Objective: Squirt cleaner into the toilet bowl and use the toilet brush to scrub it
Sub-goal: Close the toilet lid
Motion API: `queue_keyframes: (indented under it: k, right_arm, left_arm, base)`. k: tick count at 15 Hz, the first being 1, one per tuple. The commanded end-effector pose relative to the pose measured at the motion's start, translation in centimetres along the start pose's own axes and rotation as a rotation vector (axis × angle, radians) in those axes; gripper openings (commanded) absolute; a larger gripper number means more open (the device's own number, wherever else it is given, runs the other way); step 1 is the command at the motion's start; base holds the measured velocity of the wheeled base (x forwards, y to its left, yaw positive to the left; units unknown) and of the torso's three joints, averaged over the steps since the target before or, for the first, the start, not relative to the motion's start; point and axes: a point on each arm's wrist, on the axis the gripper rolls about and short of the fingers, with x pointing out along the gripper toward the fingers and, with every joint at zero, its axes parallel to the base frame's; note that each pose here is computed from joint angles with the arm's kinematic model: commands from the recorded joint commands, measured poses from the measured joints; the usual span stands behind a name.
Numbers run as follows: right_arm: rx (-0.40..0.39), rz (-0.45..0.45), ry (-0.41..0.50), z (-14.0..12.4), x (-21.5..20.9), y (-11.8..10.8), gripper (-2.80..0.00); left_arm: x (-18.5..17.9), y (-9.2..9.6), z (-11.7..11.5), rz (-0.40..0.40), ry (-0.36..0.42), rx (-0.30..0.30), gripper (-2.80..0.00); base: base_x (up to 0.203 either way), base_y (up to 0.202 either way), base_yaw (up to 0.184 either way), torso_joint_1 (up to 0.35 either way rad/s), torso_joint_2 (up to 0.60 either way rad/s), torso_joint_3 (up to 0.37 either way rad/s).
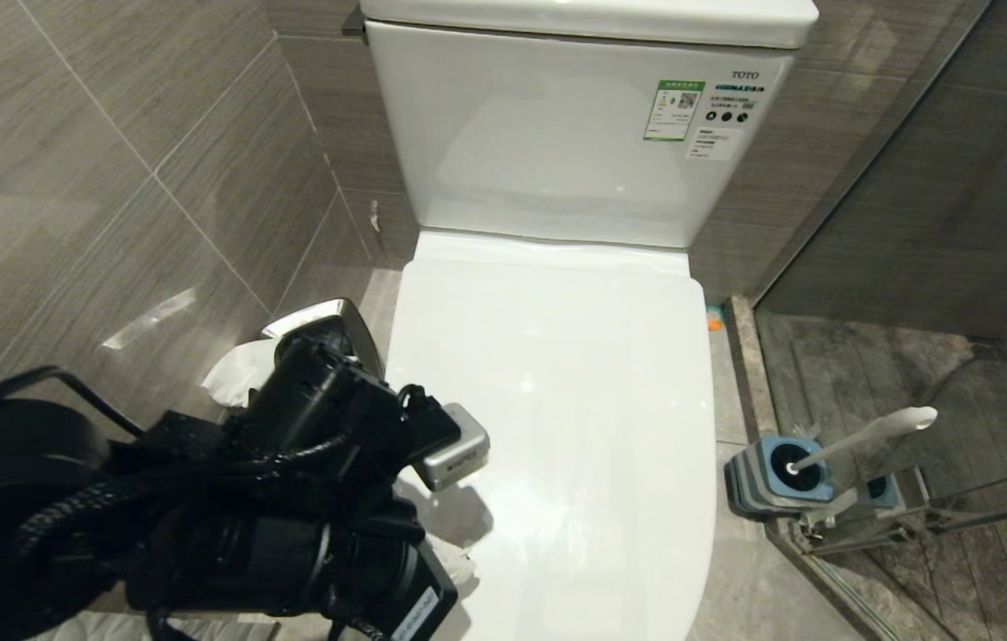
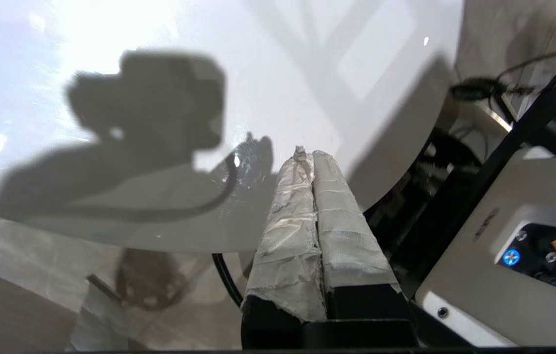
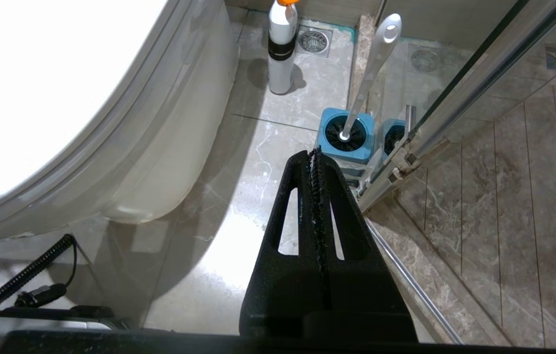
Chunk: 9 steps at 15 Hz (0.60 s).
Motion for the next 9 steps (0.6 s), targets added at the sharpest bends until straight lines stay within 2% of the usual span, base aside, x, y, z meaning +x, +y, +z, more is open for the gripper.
queue_keyframes:
  k: [1, 5, 6, 7, 9]
  right_arm:
    - [-0.001, 0.001, 0.001, 0.0, 0.0, 0.0, -2.8]
    - [-0.001, 0.002, 0.002, 0.0, 0.0, 0.0, -2.8]
    - [-0.001, 0.002, 0.002, 0.0, 0.0, 0.0, -2.8]
    - [-0.001, 0.0, 0.002, 0.0, 0.0, 0.0, -2.8]
    - [-0.002, 0.001, 0.002, 0.0, 0.0, 0.0, -2.8]
  left_arm:
    - [-4.6, -0.4, 1.0, 0.013, -0.159, 0.002, -2.8]
    - [-8.1, -0.4, 3.5, 0.007, -0.263, -0.149, -2.8]
    - [-9.0, -0.3, 4.4, 0.017, -0.302, -0.165, -2.8]
    - [-10.0, -0.2, 5.4, 0.049, -0.35, -0.169, -2.8]
    - [-12.3, 0.0, 7.5, 0.177, -0.462, -0.166, -2.8]
  base:
    - [0.0, 0.0, 0.0, 0.0, 0.0, 0.0]
    - [0.0, 0.0, 0.0, 0.0, 0.0, 0.0]
    - [0.0, 0.0, 0.0, 0.0, 0.0, 0.0]
    - [0.0, 0.0, 0.0, 0.0, 0.0, 0.0]
    - [0.0, 0.0, 0.0, 0.0, 0.0, 0.0]
